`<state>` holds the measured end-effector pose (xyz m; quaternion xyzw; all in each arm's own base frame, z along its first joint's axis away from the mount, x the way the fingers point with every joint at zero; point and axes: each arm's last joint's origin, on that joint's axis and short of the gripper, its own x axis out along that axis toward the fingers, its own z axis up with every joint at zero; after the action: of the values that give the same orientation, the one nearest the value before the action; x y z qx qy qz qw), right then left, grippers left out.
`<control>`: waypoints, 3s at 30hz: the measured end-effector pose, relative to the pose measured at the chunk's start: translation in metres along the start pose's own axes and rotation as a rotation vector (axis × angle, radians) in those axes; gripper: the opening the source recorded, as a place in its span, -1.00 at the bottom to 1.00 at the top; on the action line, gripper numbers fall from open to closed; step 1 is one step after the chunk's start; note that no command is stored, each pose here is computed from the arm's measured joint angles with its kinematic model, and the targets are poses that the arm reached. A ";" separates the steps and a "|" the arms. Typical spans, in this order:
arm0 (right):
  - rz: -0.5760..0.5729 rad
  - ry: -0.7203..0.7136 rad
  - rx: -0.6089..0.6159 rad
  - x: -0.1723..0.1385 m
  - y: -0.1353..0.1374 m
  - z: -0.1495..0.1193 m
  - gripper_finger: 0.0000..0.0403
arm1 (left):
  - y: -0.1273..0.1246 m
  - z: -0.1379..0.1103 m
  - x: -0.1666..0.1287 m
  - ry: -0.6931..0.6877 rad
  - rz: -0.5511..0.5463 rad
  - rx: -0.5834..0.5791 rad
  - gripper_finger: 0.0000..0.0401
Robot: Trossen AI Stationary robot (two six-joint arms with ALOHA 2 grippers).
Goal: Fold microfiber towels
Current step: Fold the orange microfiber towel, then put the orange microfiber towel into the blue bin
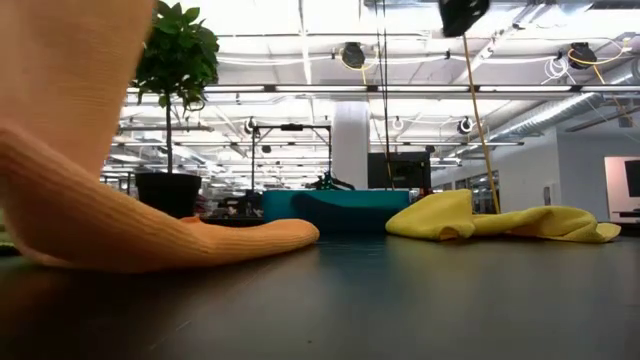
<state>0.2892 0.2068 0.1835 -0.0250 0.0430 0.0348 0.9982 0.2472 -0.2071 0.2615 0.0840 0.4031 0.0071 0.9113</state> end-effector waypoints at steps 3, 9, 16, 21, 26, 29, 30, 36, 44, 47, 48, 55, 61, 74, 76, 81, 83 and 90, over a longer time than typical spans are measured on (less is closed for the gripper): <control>-0.027 -0.006 -0.016 0.008 -0.005 0.004 -0.77 | 0.022 0.007 0.013 0.042 0.024 -0.029 -0.97; -0.075 -0.005 -0.043 0.013 -0.019 0.010 -0.60 | 0.080 0.008 0.043 0.225 0.031 -0.136 -0.97; -0.138 0.029 -0.082 0.014 -0.026 0.009 -0.55 | 0.121 -0.018 0.066 0.378 0.070 -0.202 -0.97; -0.143 0.037 -0.089 0.014 -0.028 0.008 -0.55 | 0.135 -0.038 0.084 0.402 0.021 -0.205 -0.97; -0.144 0.036 -0.088 0.014 -0.028 0.008 -0.55 | 0.142 -0.054 0.093 0.429 -0.009 -0.244 -0.97; -0.144 0.036 -0.088 0.014 -0.028 0.008 -0.55 | 0.146 -0.059 0.095 0.450 0.001 -0.264 -0.97; -0.145 0.036 -0.088 0.015 -0.028 0.008 -0.55 | 0.146 -0.059 0.095 0.450 0.001 -0.263 -0.97; -0.155 0.044 -0.091 0.016 -0.032 0.008 -0.55 | 0.147 -0.054 0.094 0.439 -0.018 -0.182 -0.79; -0.169 0.063 -0.107 0.018 -0.036 0.006 -0.55 | 0.152 -0.026 0.071 0.490 0.051 -0.189 -0.51; -0.197 0.087 -0.133 0.022 -0.045 0.003 -0.55 | 0.150 -0.019 0.063 0.430 0.153 -0.127 -0.50; -0.210 0.101 -0.135 0.024 -0.050 0.002 -0.55 | 0.149 -0.018 0.060 0.400 0.181 -0.107 -0.50; -0.264 0.186 -0.137 0.025 -0.083 -0.021 -0.55 | 0.137 -0.040 0.033 0.139 0.247 -0.114 -0.63; -0.301 0.187 -0.176 0.020 -0.100 -0.031 -0.55 | 0.115 -0.083 0.038 -0.312 0.130 -0.153 -0.80; -0.157 0.130 -0.092 0.005 -0.126 -0.051 -0.55 | 0.125 -0.156 0.062 -0.638 0.129 -0.201 -0.92; -0.169 0.102 -0.116 0.003 -0.131 -0.051 -0.55 | 0.129 -0.154 0.063 -0.633 0.151 -0.196 -0.91; -0.209 0.099 -0.133 -0.001 -0.144 -0.056 -0.55 | 0.136 -0.154 0.068 -0.611 0.170 -0.180 -0.91; -0.222 0.115 -0.136 -0.003 -0.149 -0.059 -0.55 | 0.139 -0.154 0.069 -0.610 0.180 -0.189 -0.92; -0.269 0.179 -0.143 -0.007 -0.165 -0.069 -0.55 | 0.148 -0.149 0.070 -0.625 0.212 -0.268 -0.99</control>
<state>0.2879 0.0386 0.1233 -0.1044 0.1255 -0.0985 0.9817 0.1928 -0.0332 0.1352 0.0033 0.0892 0.1282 0.9877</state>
